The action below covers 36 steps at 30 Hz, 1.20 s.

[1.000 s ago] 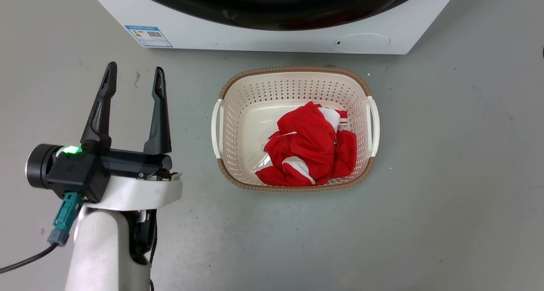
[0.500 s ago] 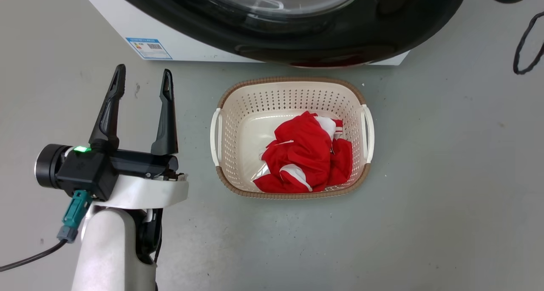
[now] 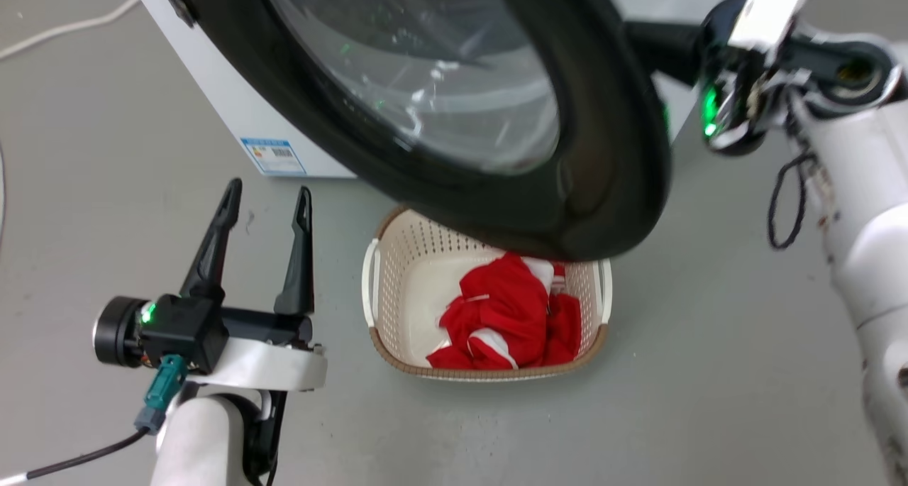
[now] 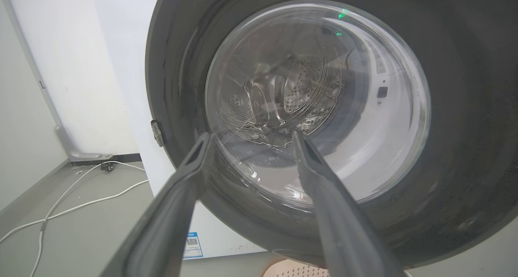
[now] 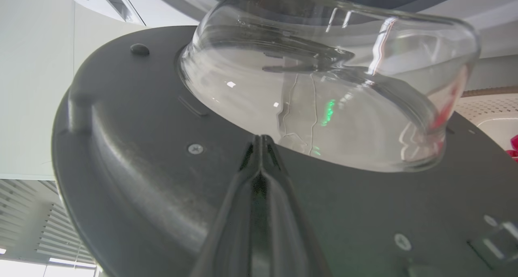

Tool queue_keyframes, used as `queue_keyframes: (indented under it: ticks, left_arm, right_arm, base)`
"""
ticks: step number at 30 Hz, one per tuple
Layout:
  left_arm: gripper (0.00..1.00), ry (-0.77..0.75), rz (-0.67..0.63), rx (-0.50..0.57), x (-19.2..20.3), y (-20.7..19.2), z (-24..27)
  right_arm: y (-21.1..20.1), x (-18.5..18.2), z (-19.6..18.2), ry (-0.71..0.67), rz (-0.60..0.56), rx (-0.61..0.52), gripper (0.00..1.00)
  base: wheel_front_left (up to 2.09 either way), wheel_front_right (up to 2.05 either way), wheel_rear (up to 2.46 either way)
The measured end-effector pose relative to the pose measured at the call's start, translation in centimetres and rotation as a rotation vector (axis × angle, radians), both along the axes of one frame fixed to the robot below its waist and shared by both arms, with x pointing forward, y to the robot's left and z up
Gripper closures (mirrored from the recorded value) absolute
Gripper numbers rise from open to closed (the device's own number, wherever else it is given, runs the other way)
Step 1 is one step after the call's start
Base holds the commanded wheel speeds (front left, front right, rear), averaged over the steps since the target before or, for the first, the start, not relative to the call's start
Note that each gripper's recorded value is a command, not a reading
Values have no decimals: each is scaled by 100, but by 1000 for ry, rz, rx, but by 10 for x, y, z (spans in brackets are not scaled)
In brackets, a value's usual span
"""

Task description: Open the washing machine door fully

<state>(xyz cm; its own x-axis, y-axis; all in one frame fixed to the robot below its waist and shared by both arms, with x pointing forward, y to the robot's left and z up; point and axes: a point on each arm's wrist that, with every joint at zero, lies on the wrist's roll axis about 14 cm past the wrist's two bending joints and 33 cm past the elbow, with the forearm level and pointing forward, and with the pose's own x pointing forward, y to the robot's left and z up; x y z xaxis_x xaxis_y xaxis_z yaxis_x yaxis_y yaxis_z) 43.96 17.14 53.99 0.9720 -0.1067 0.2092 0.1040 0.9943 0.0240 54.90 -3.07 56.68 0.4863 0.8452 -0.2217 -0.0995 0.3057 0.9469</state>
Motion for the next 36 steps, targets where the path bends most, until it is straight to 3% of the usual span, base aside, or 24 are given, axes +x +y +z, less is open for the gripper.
queue_keyframes:
  ticks: [12,21,24,27,30,36]
  left_arm:
    - [0,-20,26,-7,-41,5,14]
    - [0,-15,65,-14,-58,15,14]
    - [0,-15,68,-15,-59,16,14]
    - [0,-18,77,-17,-61,17,15]
    - [0,-10,88,-28,-63,20,12]
    - [0,-11,95,-31,-65,21,12]
  right_arm:
    - [65,-96,-4,-2,241,54,100]
    - [105,-146,-4,-19,340,145,100]
    - [107,-144,1,-30,264,200,100]
    - [92,-125,6,-52,82,253,100]
    - [61,-104,7,-85,-130,288,100]
    - [-18,-94,-14,-151,-492,243,100]
  base:
    - [0,0,0]
    - [0,0,0]
    - [0,0,0]
    - [0,0,0]
    - [0,0,0]
    - [0,0,0]
